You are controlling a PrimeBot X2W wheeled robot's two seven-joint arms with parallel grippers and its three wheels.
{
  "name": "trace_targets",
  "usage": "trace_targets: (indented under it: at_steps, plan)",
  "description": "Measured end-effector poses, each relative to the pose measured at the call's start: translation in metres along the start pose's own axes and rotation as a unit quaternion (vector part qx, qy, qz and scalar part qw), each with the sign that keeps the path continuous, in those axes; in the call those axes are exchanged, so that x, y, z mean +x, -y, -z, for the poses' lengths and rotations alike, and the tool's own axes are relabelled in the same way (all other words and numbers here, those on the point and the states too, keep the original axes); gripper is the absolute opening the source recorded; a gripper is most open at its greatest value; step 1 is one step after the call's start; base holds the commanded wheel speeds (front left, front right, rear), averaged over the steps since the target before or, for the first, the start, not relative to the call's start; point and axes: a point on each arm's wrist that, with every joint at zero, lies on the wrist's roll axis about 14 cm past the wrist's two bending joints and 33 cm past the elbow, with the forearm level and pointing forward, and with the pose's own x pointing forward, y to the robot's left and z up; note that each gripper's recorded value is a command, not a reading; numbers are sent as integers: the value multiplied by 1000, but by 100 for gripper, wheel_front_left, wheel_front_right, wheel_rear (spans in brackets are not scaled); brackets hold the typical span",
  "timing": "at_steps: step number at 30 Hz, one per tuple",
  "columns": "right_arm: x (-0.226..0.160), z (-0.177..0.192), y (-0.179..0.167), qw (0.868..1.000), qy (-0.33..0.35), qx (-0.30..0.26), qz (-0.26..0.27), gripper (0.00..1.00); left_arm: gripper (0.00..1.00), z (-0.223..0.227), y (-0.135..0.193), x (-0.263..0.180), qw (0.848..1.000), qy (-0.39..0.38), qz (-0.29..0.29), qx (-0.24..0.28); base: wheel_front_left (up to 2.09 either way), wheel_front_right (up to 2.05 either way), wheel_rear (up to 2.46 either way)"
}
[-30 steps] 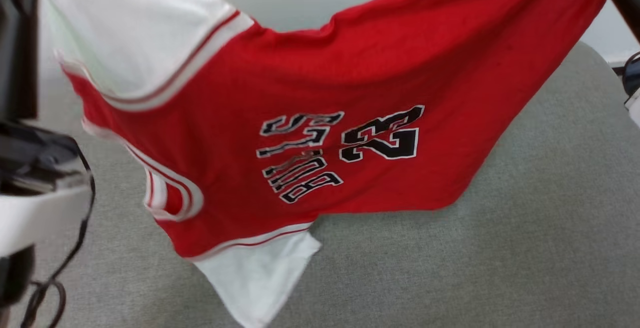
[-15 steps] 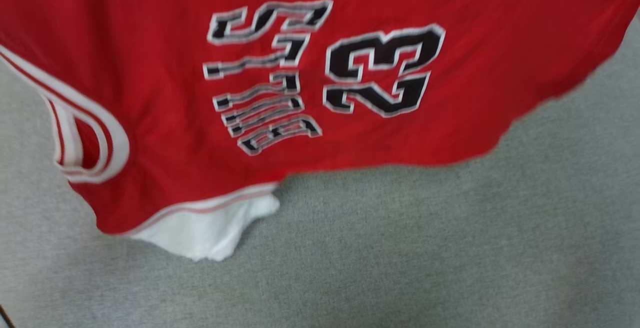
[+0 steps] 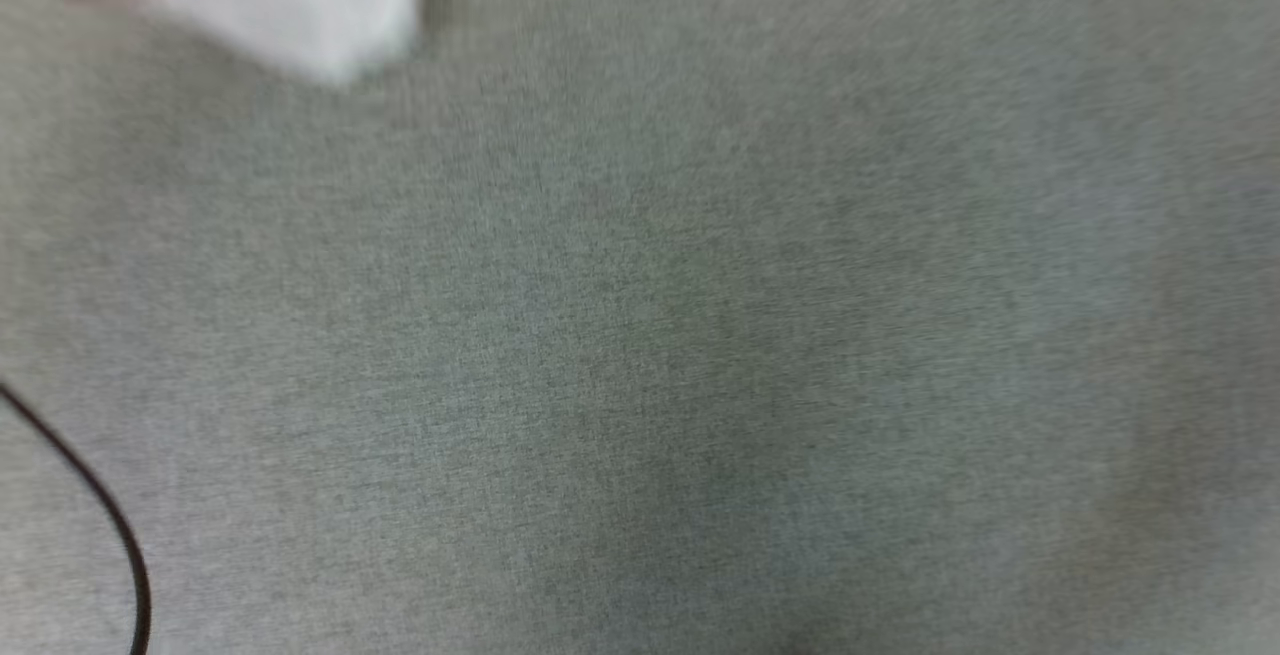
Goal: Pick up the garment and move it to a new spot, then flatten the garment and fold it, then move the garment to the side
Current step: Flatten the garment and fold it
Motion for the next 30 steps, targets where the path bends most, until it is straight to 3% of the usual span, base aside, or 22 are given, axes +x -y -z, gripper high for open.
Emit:
trace_targets:
  at_steps: [5,6,13,21,30]
  plan:
    - [34,44,11,1000,-15,5,17,0,0,56,-8,14,999,-27,-15,8,0,0,0]
    - [50,67,10,1000,-17,6,18,0,0,90,-12,14,998,-53,-23,11,0,0,0]
    - [60,149,-17,997,-71,24,-3,0,0,159,7,-18,993,-115,-5,-1,0,0,0]
    - [23,220,-45,988,-142,49,-23,0,0,215,53,-105,975,-214,23,-55,0,0,0]
    - [-60,260,-68,970,-224,81,-38,0,0,199,93,-222,944,-312,24,-107,0,0,0]
